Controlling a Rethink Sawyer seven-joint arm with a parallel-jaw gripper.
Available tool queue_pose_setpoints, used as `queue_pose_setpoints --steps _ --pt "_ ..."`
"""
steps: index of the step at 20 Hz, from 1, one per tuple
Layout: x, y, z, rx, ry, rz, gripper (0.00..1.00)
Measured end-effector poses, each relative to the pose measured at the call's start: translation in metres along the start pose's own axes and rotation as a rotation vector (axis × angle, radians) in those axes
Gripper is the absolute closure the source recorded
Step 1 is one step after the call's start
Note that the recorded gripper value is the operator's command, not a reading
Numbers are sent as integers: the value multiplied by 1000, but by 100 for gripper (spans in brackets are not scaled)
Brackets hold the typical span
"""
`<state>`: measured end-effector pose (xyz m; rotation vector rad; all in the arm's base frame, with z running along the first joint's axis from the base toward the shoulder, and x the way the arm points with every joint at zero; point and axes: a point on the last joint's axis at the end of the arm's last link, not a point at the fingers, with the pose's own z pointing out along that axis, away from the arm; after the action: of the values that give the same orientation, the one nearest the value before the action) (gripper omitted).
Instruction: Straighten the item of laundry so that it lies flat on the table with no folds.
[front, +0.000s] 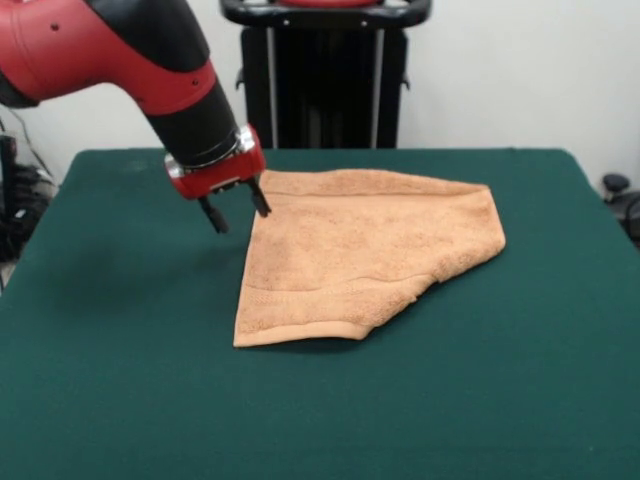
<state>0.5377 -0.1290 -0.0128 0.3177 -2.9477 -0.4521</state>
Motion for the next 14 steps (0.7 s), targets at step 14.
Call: queue_pose_setpoints --steps 14 --pt "15 11 28 4 15 -20 0"
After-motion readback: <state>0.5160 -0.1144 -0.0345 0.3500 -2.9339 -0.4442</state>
